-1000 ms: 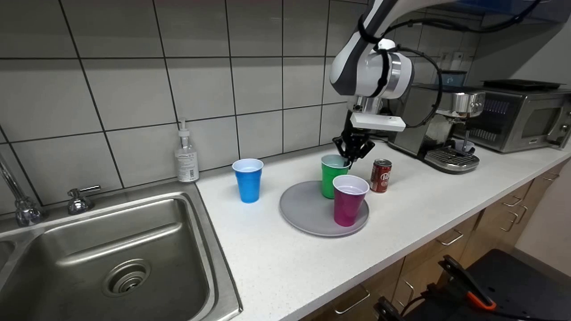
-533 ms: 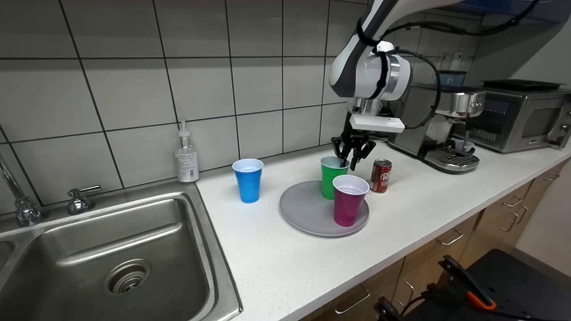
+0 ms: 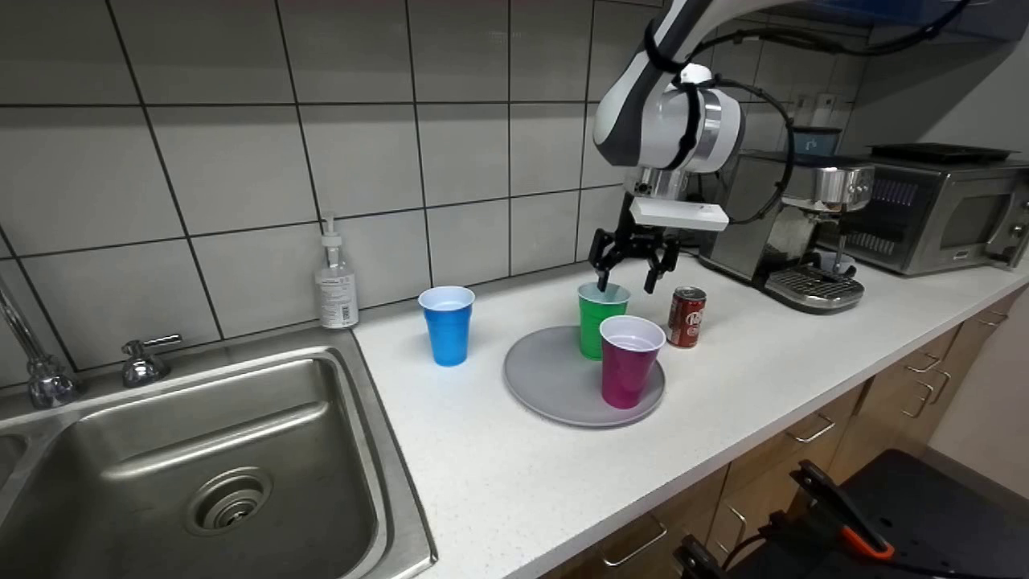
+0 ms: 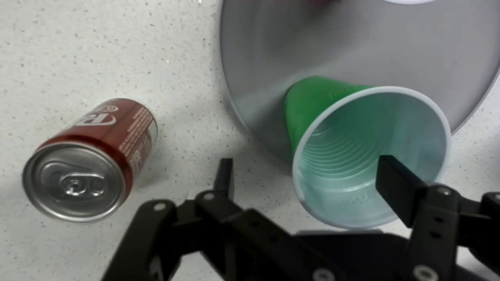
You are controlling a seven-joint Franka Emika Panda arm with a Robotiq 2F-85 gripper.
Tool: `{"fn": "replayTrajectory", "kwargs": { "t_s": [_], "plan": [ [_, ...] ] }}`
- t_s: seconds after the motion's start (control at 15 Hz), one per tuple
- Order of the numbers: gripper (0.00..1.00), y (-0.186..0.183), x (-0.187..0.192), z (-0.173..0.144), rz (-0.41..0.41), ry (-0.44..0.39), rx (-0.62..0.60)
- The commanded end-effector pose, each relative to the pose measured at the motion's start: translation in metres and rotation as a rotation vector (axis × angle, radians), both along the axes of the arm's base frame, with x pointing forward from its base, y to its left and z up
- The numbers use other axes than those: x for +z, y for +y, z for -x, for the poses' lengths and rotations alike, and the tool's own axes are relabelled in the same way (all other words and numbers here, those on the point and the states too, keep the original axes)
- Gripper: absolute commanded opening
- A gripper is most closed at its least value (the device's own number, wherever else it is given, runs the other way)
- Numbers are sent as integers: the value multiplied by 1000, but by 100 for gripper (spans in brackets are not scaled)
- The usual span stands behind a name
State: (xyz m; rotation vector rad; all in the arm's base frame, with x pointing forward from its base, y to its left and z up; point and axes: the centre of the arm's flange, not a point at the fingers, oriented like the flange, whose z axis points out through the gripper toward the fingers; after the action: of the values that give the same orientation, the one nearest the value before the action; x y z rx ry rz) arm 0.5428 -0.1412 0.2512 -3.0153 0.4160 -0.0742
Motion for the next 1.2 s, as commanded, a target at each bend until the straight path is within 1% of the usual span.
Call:
{"fn": "replayTrajectory", "kwargs": {
  "t_s": [0.0, 0.27, 0.67, 1.13],
  "plan": [
    [100, 4, 25, 7, 12, -42, 49],
    [100, 13, 42, 6, 63, -49, 113],
    [100, 45, 57, -6, 157, -55, 239],
    [100, 89, 62, -22, 178, -72, 331]
  ]
}}
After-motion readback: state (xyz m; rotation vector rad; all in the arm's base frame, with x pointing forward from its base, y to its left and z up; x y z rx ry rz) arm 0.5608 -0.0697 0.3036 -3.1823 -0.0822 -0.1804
